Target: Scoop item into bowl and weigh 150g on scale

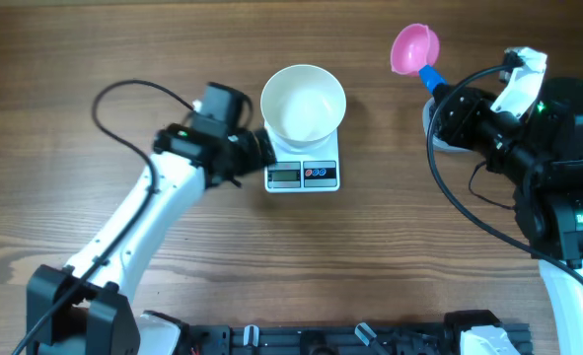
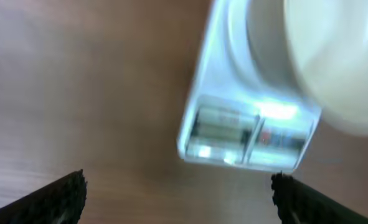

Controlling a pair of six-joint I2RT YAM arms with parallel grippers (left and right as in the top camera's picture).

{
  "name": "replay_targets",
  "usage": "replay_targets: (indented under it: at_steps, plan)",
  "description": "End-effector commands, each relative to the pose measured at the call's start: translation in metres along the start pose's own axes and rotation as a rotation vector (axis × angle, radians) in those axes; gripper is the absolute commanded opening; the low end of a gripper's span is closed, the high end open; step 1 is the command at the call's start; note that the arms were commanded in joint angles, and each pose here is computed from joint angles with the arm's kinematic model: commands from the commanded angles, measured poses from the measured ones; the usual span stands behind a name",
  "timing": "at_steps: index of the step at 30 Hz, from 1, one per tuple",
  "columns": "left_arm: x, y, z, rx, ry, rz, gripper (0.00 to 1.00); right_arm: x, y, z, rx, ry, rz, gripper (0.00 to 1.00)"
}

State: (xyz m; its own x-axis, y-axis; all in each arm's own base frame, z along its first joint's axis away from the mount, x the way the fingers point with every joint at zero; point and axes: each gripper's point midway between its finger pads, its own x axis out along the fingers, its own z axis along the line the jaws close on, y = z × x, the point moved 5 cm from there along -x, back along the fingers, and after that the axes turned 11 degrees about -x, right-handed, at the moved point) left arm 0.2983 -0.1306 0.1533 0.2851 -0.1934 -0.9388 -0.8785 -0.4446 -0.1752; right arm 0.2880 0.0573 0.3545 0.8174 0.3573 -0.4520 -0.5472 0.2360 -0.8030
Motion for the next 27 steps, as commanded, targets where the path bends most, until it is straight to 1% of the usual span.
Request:
replay_targets:
  at_steps: [1, 2, 4, 6, 9, 11, 14, 18, 22, 27]
  plan:
    - [0.008, 0.045, -0.012, 0.132, -0.01, 0.099, 1.0, -0.006, -0.006, 0.001, -0.023, 0.01, -0.018, 0.04]
    - [0.015, 0.056, -0.011, 0.135, -0.024, 0.105, 1.0, -0.007, -0.006, 0.001, -0.023, 0.009, -0.018, 0.04]
    - [0.03, 0.068, 0.0, 0.077, -0.07, 0.09, 1.0, -0.007, -0.006, 0.001, -0.022, 0.01, -0.016, 0.04]
    - [0.045, 0.075, 0.002, 0.058, -0.044, 0.07, 1.0, -0.006, -0.007, 0.001, -0.022, 0.009, -0.02, 0.04]
    - [0.054, 0.067, -0.008, 0.076, 0.005, -0.021, 1.0, -0.006, -0.007, 0.001, -0.018, 0.008, -0.022, 0.04]
    - [0.06, 0.061, -0.013, 0.031, 0.004, -0.083, 1.0, -0.006, -0.007, 0.001, -0.018, 0.012, -0.024, 0.04]
    - [0.074, 0.058, -0.017, -0.013, 0.001, -0.102, 1.0, -0.006, -0.008, 0.001, -0.026, 0.015, -0.027, 0.04]
    - [0.091, 0.054, -0.016, -0.004, -0.043, -0.163, 1.0, -0.006, -0.009, 0.001, -0.029, 0.013, -0.032, 0.04]
    - [0.091, 0.051, -0.031, 0.011, 0.014, -0.219, 1.0, -0.006, -0.009, 0.001, -0.043, 0.013, -0.032, 0.04]
    - [0.093, 0.049, -0.029, -0.01, -0.006, -0.242, 1.0, -0.006, -0.009, 0.001, -0.046, 0.013, -0.034, 0.04]
